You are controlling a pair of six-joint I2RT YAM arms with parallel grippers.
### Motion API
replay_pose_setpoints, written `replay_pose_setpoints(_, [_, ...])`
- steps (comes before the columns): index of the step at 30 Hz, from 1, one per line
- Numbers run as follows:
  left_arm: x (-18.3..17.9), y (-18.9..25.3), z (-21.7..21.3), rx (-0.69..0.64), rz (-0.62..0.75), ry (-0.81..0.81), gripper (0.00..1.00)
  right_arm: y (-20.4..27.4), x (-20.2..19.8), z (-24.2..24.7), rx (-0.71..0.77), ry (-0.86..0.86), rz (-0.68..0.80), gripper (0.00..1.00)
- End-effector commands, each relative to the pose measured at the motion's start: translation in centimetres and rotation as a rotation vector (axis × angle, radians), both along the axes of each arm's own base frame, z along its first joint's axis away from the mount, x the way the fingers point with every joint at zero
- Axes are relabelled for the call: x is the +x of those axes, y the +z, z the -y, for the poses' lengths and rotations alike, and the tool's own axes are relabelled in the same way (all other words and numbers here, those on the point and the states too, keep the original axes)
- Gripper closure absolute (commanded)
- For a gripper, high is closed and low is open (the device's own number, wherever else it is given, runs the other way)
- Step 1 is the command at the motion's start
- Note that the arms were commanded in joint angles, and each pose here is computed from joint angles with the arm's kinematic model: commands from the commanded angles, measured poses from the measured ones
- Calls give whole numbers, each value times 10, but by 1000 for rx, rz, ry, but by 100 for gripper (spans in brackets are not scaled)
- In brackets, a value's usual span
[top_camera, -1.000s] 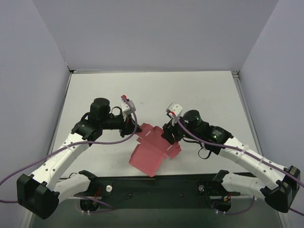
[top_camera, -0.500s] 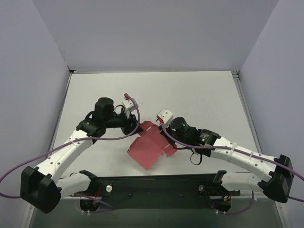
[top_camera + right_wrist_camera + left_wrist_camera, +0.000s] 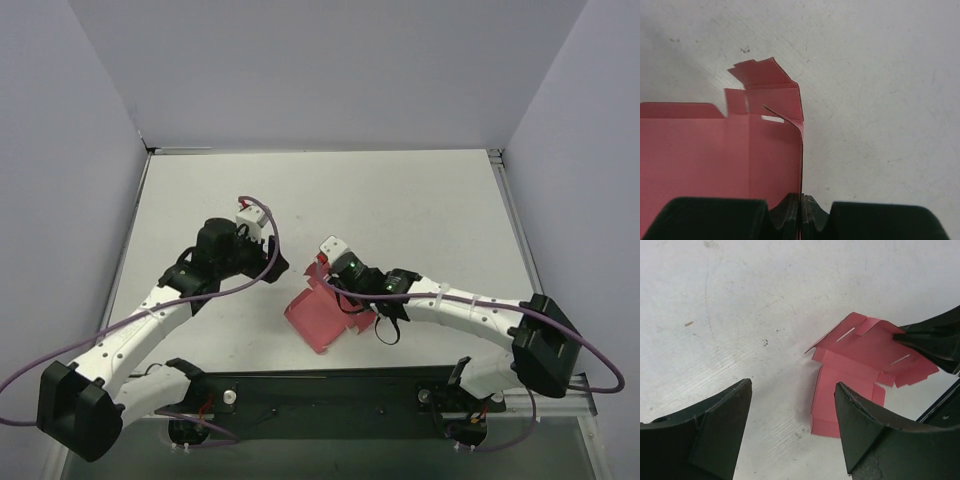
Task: Fold the paper box
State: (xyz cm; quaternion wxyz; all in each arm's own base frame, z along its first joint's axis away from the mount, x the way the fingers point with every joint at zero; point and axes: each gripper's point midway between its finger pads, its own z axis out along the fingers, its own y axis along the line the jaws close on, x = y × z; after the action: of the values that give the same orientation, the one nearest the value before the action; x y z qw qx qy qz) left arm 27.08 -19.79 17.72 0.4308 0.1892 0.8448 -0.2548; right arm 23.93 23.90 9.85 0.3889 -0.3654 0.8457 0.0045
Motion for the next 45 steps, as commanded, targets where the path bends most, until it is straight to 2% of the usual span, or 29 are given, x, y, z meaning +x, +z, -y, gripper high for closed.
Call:
replay_pose_setpoints(1, [-1,-6,0,-161,-40,169,24,-10,13,5,-67,-70,23,100])
replay_pose_setpoints(5, [-9,-41,6,-141,-100,162,25,-21,16,5,-130,-83,31,100])
replay_pose_setpoints(9, [-11,-51,17,-141,-82,133,28,-25,14,3,-180,-83,50,100])
replay_pose_setpoints(15, [-18,-73,26,-133,-142,109,37,-3,12,0,-201,-112,126,100])
replay_pose_setpoints(21, [-43,-99,31,-109,-195,83,37,10,10,-9,-274,-109,226,100])
replay_pose_setpoints(23, [-50,-104,29,-113,-202,83,36,9,10,-10,-299,-105,226,100])
replay_pose_setpoints(25, [-54,-107,26,-106,-202,89,30,7,10,-12,-310,-104,226,100])
replay_pose_setpoints(28, [-59,-112,21,-102,-187,96,30,7,8,-15,-293,-100,216,100])
replay_pose_setpoints(34, [-62,-123,23,-97,-175,73,42,9,7,-19,-286,-100,224,100])
replay_pose_setpoints(36, [-62,-127,24,-92,-181,69,52,9,5,-22,-290,-96,234,100])
replay_pose_setpoints(38, [-63,-129,26,-90,-184,61,67,11,3,-24,-293,-98,248,100])
replay_pose_setpoints(39, [-63,-130,27,-88,-184,61,80,11,0,-27,-295,-89,251,100])
replay_pose_setpoints(42, [-63,-131,27,-100,-190,73,95,11,-8,-34,-290,-74,254,100])
replay_pose_setpoints(45, [-65,-129,30,-128,-193,77,98,6,-16,-42,-288,-54,237,100])
